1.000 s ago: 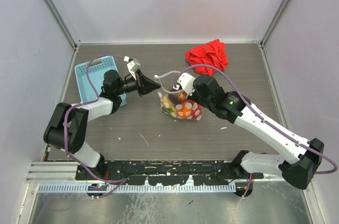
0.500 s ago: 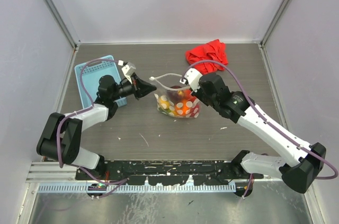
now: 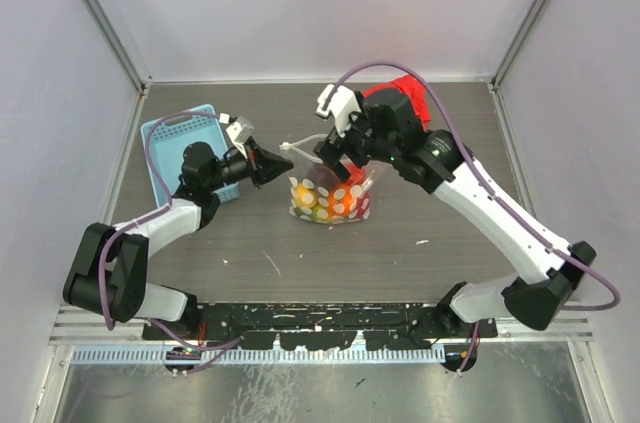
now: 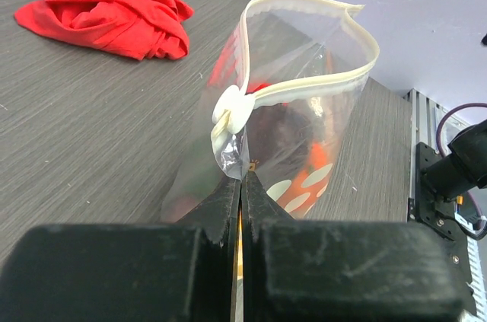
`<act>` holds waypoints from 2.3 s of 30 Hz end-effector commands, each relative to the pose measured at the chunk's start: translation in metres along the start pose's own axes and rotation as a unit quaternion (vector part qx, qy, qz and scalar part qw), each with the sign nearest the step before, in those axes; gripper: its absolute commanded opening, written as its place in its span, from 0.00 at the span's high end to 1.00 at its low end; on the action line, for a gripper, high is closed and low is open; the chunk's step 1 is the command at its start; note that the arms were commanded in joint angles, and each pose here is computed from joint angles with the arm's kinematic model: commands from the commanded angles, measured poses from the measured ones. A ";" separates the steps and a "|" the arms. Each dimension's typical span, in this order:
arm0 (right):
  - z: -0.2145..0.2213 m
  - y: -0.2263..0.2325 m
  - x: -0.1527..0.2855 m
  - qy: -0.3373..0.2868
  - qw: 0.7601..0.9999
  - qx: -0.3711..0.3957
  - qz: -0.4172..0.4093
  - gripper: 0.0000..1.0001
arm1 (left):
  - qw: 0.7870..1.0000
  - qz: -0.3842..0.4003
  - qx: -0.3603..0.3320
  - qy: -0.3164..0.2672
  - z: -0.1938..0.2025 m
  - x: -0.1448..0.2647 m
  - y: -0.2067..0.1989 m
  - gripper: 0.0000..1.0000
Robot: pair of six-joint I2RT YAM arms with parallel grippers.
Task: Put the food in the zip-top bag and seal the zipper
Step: Zip the zipper food storage bag at the center of the board.
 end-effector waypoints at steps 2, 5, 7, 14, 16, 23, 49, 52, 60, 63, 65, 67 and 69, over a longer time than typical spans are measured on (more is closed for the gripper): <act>-0.024 0.011 -0.031 -0.019 0.998 0.041 -0.055 0.00 | 0.998 0.000 -0.052 -0.025 -0.021 0.004 -0.006 1.00; -0.026 0.008 -0.051 -0.006 0.996 0.059 -0.060 0.00 | 0.998 -0.001 -0.059 -0.025 -0.022 0.005 -0.007 1.00; -0.025 0.012 -0.067 0.004 0.995 0.064 -0.077 0.00 | 0.998 -0.004 -0.062 -0.024 -0.022 0.005 -0.006 1.00; -0.017 -0.002 -0.097 0.027 0.994 0.073 -0.078 0.00 | 0.997 -0.001 -0.073 -0.017 -0.019 0.005 -0.009 1.00; -0.012 -0.005 -0.102 0.034 0.994 0.069 -0.082 0.00 | 0.997 -0.002 -0.076 -0.014 -0.019 0.005 -0.009 1.00; 0.004 0.013 -0.103 0.056 0.986 0.066 -0.144 0.08 | 0.997 -0.006 -0.078 -0.010 -0.017 0.005 -0.007 1.00; 0.009 0.034 -0.064 0.061 0.978 0.050 -0.195 1.00 | 0.994 0.024 -0.106 -0.014 -0.024 0.002 -0.011 0.43; 0.012 0.036 -0.062 0.062 0.977 0.049 -0.196 1.00 | 0.993 0.043 -0.109 -0.011 -0.024 0.000 -0.014 0.39; 0.014 0.041 -0.058 0.059 0.975 0.046 -0.209 1.00 | 0.990 0.096 -0.104 0.000 -0.029 -0.007 -0.023 0.40; 0.016 0.043 -0.058 0.061 0.974 0.045 -0.213 1.00 | 0.989 0.109 -0.102 -0.004 -0.033 -0.010 -0.025 0.43; 0.018 0.044 -0.059 0.063 0.974 0.045 -0.215 1.00 | 0.989 0.117 -0.095 -0.004 -0.033 -0.012 -0.025 0.47; 0.020 0.044 -0.060 0.066 0.973 0.044 -0.215 1.00 | 0.988 0.123 -0.089 -0.004 -0.032 -0.013 -0.025 0.52; 0.021 0.044 -0.060 0.067 0.973 0.043 -0.215 1.00 | 0.988 0.128 -0.084 -0.002 -0.031 -0.013 -0.026 0.62</act>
Point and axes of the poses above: each gripper's point midway between its finger pads, its own x axis back along the fingers, its own y axis along the line the jaws close on, z = x × y, the point moved 1 cm from there along x, back along the fingers, and after that the axes turned 2 degrees about -x, right-handed, at the moved point
